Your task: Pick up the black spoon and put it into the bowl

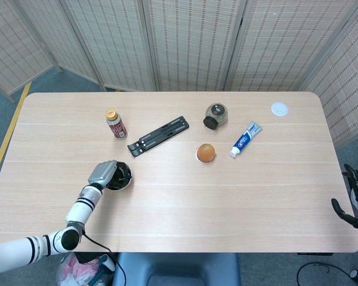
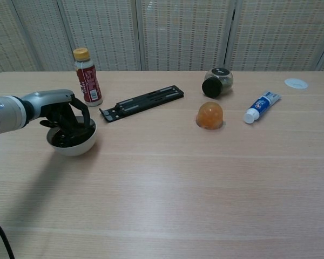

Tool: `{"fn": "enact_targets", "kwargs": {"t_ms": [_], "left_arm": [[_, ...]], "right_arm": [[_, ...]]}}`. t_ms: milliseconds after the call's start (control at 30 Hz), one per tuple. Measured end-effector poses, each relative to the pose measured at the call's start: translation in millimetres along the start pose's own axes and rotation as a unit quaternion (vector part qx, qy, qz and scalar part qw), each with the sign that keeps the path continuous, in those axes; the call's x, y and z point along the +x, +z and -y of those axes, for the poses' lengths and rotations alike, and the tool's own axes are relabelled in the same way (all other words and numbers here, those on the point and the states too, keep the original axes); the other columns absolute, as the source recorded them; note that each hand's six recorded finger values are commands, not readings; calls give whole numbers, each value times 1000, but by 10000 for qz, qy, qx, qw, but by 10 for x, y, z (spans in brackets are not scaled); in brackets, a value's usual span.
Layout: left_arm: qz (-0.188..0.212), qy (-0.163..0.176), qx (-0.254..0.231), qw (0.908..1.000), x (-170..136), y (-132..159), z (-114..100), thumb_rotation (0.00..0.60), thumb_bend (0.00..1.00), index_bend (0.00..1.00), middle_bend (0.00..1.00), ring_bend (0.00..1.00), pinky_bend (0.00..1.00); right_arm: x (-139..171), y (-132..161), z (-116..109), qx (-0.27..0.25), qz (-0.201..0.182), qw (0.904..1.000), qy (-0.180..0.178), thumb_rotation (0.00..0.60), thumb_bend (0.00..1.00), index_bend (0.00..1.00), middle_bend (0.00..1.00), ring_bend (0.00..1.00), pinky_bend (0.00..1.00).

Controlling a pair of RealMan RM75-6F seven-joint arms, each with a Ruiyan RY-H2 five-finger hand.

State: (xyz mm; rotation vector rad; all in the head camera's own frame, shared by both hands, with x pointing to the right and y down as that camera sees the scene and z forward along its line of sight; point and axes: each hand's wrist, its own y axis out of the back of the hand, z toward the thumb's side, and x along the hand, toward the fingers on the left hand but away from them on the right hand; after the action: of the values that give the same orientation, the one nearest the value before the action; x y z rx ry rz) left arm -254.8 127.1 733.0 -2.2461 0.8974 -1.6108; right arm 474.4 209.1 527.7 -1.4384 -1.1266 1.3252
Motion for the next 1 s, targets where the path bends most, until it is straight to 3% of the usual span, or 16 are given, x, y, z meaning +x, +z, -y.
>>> {"fn": "enact_targets", "kwargs": {"t_ms": [200,400,633,1000], "left_arm": [[146,-31,23,9999,48,142,54,600,572,669,1000,943,1000],[41,41,-3,10000,175,149,40,600,572,668,1000,943,1000],[-172,223,-94,9996,270,54,-73,600,572,669,1000,943,1000],[-319,245,-60,9992,134,-171,-151,600,572,668,1000,943,1000]], "right_arm": [[25,-23,-11,-3,44,10000,-22,600,235,85,271,197,150],[37,-34,-21,-3,74,10000,-36,600,236,85,271,201,150],[35,-34,-15,-1,85,10000,-30,600,236,85,271,201,150],[-1,21,6,-11,-13,10000,-17,600,236,85,271,201,150]]}}
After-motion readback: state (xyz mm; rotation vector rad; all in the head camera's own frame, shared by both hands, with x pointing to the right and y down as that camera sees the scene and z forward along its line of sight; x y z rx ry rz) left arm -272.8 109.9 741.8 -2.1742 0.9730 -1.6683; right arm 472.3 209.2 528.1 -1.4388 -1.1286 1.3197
